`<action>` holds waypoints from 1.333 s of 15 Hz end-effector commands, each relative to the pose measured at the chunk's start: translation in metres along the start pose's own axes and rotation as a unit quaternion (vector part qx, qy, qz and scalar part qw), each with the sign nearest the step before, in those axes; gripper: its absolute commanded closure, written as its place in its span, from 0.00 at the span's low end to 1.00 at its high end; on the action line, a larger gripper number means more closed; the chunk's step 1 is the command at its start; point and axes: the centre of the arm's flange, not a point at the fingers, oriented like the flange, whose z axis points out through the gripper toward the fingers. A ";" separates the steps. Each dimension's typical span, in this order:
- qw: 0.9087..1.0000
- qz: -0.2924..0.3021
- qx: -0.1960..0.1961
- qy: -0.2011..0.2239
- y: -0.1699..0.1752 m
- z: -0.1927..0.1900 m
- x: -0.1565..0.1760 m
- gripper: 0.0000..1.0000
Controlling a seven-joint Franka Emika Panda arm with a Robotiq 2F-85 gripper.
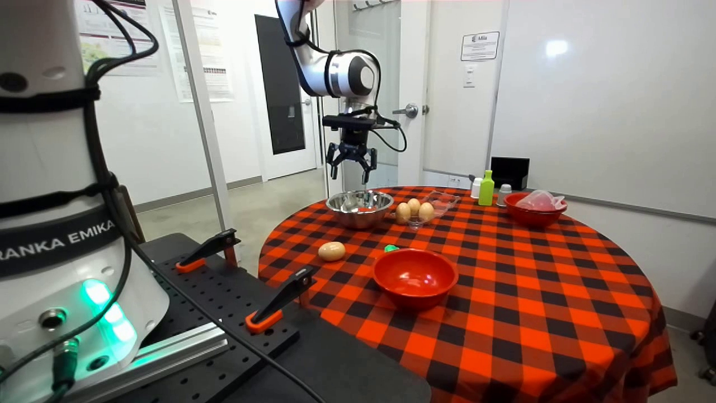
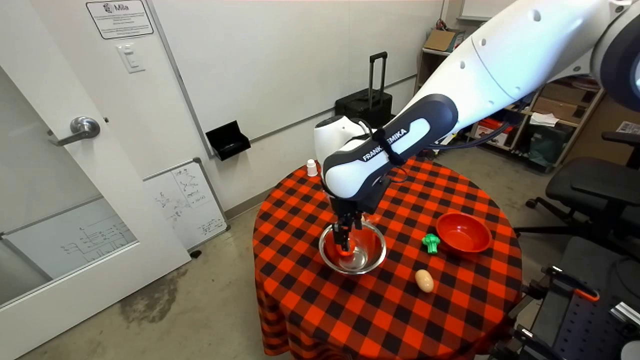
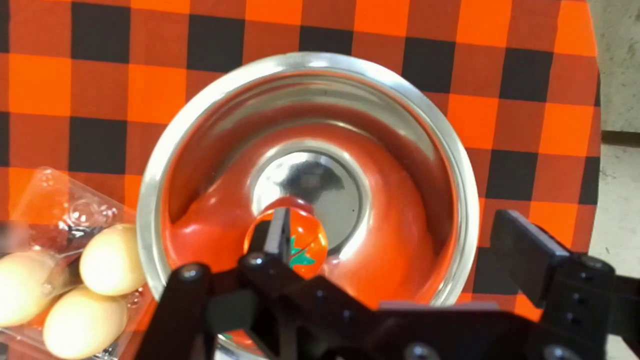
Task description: Remove the tomato from the bowl and put it on the table
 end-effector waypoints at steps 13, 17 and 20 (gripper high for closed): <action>0.999 0.005 -0.037 -0.025 0.034 0.049 0.077 0.00; 0.999 0.008 -0.040 -0.035 0.039 0.060 0.081 0.00; 0.998 0.010 -0.036 -0.041 0.040 0.068 0.084 0.00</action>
